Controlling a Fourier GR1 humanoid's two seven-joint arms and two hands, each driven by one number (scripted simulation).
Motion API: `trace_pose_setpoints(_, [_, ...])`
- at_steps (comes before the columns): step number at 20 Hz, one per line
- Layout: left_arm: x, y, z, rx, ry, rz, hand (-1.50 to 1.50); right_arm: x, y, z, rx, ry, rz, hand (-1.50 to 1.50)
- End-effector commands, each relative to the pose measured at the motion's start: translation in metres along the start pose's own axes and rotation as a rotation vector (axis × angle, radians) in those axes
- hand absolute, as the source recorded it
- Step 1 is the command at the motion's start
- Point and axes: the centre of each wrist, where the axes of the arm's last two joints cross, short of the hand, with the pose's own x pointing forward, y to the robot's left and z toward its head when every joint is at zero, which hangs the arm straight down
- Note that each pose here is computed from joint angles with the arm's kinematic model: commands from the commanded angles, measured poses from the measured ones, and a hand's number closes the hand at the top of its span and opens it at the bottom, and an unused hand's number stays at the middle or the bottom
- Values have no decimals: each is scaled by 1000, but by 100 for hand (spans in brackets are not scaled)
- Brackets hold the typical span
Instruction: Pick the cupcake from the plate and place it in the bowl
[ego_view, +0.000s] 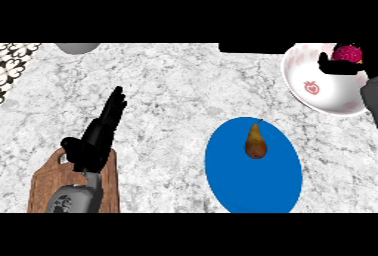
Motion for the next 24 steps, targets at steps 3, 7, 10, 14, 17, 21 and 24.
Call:
trace_pose_setpoints(3, [-5, -10, 3, 0, 13, 2, 0, -26, 27, 13, 179, 25, -148, -150])
trace_pose_setpoints(7, [12, -15, -3, -2, -7, 13, 0, -48, 13, 15, 182, -64, -238, -150])
trace_pose_setpoints(10, [1, 3, -6, -4, 0, 7, 0, -33, -9, 0, 97, -117, -343, -150])
trace_pose_setpoints(14, [-2, 0, -6, 6, -5, -21, 0, -40, -10, 3, -49, -141, -455, -150])
trace_pose_setpoints(17, [-8, 3, -8, 19, -6, 16, 0, -50, -22, 2, -65, -126, -539, -150])
trace_pose_setpoints(21, [1, 9, -12, 17, 18, 9, 0, -54, -54, -5, -29, -76, -601, -150])
trace_pose_setpoints(24, [-7, 10, 0, 18, 13, 7, 0, -72, -50, 4, -30, -56, -696, -150])
